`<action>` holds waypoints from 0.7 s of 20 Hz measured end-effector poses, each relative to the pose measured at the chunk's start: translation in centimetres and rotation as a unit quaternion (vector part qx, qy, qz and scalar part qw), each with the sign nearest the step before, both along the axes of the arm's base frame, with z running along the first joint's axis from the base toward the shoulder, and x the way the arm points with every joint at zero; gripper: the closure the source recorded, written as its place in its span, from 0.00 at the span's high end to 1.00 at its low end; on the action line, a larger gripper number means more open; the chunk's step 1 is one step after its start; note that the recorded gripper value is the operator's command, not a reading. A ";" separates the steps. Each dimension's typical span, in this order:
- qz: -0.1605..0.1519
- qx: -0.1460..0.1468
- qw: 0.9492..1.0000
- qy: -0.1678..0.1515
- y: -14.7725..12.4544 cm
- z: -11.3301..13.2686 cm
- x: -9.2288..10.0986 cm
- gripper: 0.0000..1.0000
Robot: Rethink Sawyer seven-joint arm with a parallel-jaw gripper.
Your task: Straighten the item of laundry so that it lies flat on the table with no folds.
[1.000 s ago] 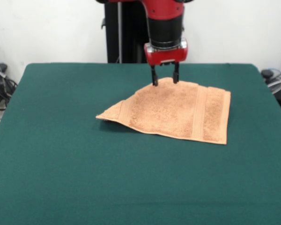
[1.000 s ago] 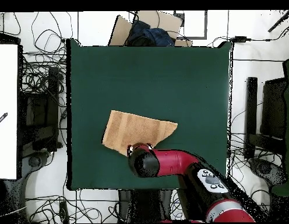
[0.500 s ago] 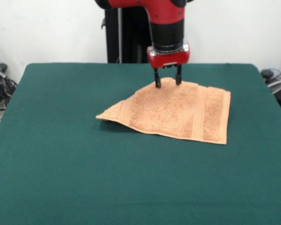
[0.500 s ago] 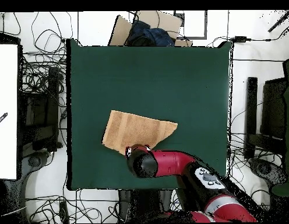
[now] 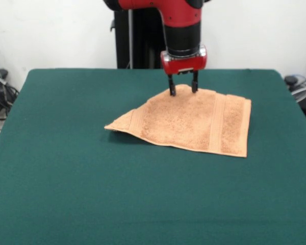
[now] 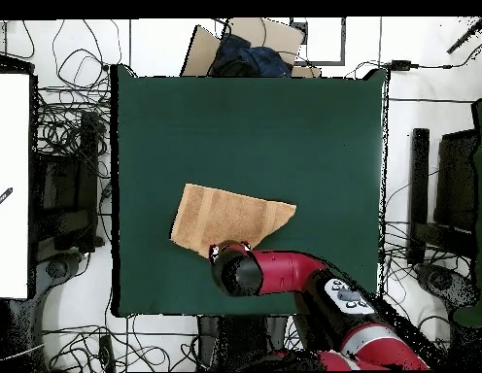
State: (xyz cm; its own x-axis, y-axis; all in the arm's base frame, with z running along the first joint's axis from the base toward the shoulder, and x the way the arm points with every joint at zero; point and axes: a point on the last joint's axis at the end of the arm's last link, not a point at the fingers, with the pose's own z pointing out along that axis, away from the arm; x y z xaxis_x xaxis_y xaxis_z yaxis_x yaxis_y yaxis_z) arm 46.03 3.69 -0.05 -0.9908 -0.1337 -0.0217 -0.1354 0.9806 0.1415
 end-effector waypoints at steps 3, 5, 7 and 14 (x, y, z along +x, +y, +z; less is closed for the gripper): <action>0.000 0.000 1.000 -0.001 0.0 0.1 0.1 1.00; 0.000 -0.001 1.000 -0.002 -0.1 0.2 0.2 1.00; 0.000 -0.005 1.000 -0.008 -0.3 0.7 0.6 1.00; -0.008 -0.020 1.000 -0.015 -2.2 2.9 1.5 1.00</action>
